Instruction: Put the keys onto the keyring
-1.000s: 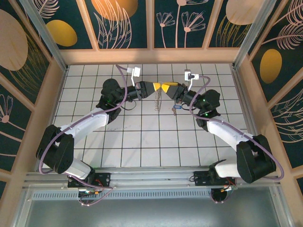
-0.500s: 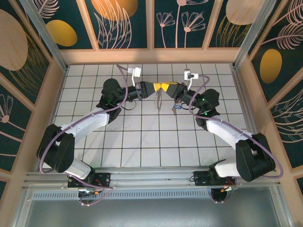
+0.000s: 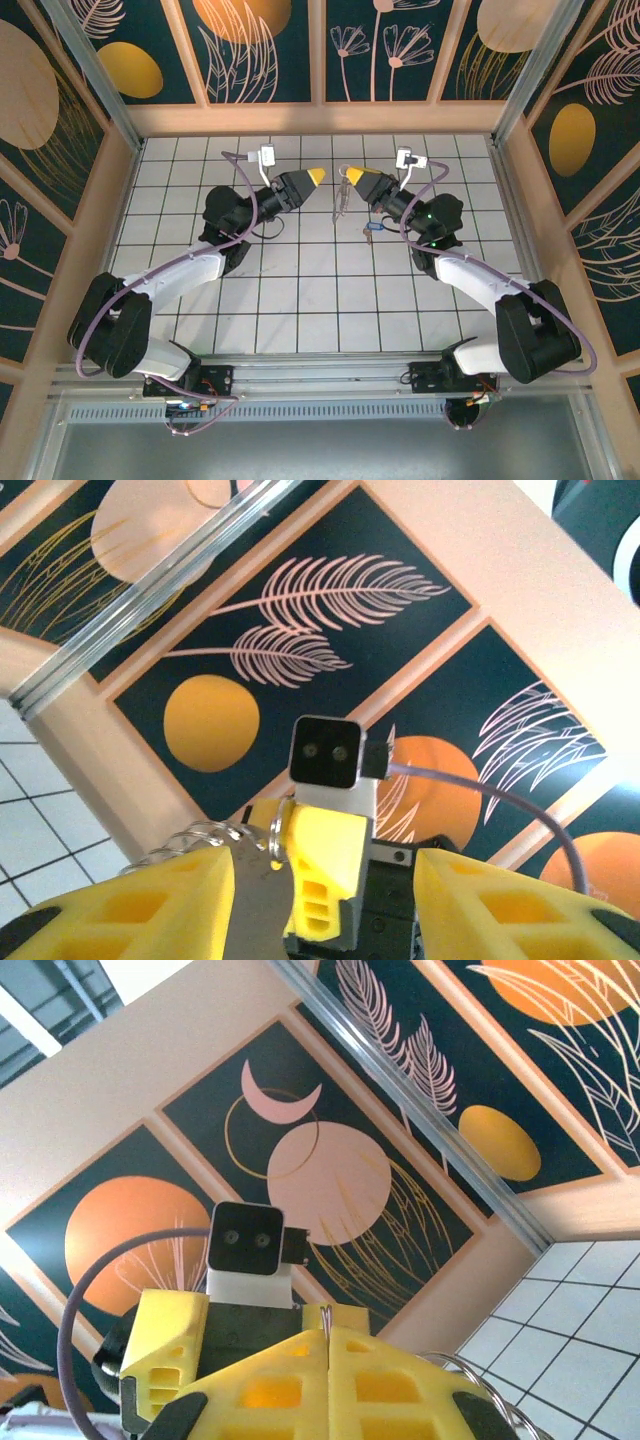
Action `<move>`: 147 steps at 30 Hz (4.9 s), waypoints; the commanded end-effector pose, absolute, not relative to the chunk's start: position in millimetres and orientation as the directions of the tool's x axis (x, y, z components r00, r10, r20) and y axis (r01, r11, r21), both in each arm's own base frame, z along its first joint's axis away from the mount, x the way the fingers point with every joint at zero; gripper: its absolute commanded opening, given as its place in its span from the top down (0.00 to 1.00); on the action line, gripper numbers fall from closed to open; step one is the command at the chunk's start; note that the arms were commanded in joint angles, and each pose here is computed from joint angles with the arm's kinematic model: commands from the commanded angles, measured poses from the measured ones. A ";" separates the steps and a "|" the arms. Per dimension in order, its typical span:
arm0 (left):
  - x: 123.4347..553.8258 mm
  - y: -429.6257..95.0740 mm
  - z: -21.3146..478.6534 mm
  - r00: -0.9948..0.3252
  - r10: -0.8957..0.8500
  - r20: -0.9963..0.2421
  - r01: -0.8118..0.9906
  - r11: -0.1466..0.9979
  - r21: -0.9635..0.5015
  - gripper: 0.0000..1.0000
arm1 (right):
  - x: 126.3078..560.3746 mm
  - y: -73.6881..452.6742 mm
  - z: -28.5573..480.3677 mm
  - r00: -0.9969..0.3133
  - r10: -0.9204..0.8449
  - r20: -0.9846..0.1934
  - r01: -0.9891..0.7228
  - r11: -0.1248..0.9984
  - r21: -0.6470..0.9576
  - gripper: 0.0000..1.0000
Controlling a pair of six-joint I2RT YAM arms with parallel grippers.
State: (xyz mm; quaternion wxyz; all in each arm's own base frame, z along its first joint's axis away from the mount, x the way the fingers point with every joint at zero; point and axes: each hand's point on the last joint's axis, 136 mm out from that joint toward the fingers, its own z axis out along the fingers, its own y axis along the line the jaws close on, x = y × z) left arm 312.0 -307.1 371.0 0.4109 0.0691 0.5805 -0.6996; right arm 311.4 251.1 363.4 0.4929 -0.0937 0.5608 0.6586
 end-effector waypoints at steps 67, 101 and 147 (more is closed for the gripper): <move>317.6 -310.5 365.3 -0.620 -0.575 -0.534 0.656 -0.006 -0.755 0.56 | 308.4 280.8 386.3 -0.506 0.612 -0.608 -0.767 0.003 0.641 1.00; 318.0 -306.7 364.6 -0.609 -0.595 -0.524 0.653 -0.001 -0.757 0.69 | 306.6 292.3 379.5 -0.524 0.594 -0.610 -0.759 0.000 0.651 1.00; 319.5 -314.2 362.0 -0.620 -0.577 -0.532 0.659 -0.016 -0.752 1.00 | 304.4 295.3 377.3 -0.537 0.575 -0.617 -0.759 -0.009 0.651 1.00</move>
